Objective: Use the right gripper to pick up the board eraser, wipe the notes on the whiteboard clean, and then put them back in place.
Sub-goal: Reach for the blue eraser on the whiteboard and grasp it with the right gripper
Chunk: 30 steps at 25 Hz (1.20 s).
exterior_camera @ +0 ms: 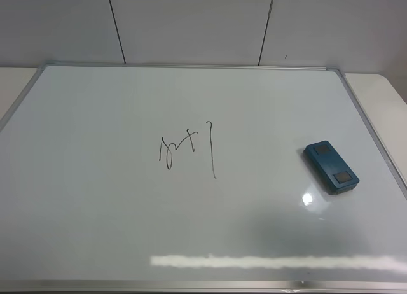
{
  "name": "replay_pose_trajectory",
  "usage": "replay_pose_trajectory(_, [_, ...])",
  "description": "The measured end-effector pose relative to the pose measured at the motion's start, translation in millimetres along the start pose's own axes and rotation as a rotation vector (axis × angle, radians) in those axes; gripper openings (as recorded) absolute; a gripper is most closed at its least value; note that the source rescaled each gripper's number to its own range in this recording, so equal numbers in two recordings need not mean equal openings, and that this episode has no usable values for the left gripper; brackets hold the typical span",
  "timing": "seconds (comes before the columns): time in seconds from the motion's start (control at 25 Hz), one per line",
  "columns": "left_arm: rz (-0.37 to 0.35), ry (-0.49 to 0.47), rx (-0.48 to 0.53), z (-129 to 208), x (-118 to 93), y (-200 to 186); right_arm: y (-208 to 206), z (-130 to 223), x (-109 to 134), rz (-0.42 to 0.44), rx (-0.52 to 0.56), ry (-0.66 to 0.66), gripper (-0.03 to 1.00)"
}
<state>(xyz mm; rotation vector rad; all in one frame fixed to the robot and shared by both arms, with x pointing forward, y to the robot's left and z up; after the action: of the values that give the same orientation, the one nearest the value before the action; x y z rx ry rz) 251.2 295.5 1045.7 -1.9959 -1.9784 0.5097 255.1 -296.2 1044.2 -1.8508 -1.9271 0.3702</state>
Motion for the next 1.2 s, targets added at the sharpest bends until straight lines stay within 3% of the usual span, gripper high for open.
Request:
replay_pose_trajectory(0.6, [0.000,0.000,0.000,0,0,0,30,-62,8,0.044,0.277,0.045,1.00])
replay_pose_trajectory(0.96, [0.000,0.000,0.000,0,0,0,54,-104,14,0.053,0.442,-0.027,1.00])
replay_pose_trajectory(1.2, [0.000,0.000,0.000,0,0,0,85,-107,14,0.050,0.560,-0.088,1.00])
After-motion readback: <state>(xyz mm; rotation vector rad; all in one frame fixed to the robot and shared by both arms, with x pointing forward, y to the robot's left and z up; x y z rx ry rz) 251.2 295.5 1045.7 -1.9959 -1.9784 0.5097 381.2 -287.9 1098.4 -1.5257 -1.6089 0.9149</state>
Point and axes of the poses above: a point on each arm's last joint axis where the gripper is mounted, y pointing out along that axis toward the gripper, x along the wrist's bending axis when the last joint is at zero, z = x × y, the point moved 2 cm from there along y, pointing out along that axis toward the gripper, and after that the axes turned 2 degrees about -y, right-handed, at the moved point
